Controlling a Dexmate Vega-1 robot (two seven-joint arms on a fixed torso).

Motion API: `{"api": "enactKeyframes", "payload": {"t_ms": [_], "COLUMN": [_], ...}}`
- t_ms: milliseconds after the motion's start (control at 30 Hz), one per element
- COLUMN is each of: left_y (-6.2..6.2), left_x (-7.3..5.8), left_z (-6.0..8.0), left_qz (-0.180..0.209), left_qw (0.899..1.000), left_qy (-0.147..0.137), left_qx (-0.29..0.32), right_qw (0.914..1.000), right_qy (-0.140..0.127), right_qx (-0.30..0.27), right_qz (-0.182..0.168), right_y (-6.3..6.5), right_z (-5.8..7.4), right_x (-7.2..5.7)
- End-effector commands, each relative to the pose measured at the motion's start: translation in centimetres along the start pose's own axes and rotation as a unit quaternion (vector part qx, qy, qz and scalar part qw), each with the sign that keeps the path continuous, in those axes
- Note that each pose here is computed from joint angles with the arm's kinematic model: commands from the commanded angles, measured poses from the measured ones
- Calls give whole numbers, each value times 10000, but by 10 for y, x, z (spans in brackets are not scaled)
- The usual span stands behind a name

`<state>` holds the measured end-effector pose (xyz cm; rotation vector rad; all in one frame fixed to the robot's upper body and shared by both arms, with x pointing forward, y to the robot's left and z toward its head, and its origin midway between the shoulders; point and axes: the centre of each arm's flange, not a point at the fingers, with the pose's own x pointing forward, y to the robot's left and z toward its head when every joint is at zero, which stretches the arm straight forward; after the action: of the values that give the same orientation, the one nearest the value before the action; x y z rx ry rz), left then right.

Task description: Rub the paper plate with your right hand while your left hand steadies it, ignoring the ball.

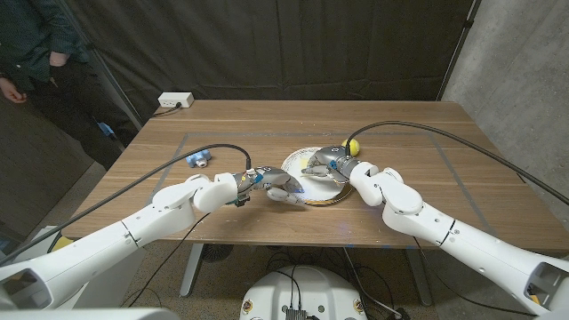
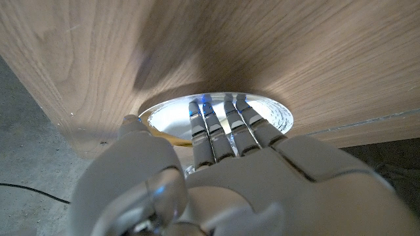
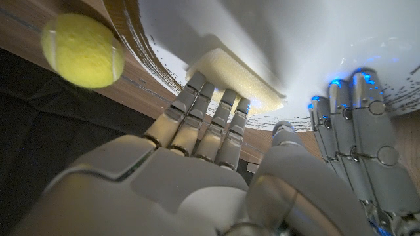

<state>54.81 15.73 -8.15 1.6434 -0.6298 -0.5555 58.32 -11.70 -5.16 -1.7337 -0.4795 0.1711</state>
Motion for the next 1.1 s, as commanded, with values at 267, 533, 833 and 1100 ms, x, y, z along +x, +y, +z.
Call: {"api": "enactKeyframes", "payload": {"t_ms": [267, 533, 833, 1100], "left_y": [-4, -5, -6, -6], "left_x": [-1, 1, 4, 6], "left_z": [0, 1, -2, -6], "left_qz": [159, 148, 167, 221], "left_qw": [9998, 9998, 9995, 9988], "left_qy": [0, 22, -11, -19], "left_qx": [-143, -153, -284, -445], "right_qw": [9997, 9980, 9941, 9927], "right_qy": [203, 571, 1034, 1181], "right_qx": [-152, -205, -177, -147], "right_qz": [46, 169, 268, 201], "right_y": [-5, 3, 13, 17], "right_z": [-11, -28, -52, -59], "right_x": [19, 9, -22, -49]}}
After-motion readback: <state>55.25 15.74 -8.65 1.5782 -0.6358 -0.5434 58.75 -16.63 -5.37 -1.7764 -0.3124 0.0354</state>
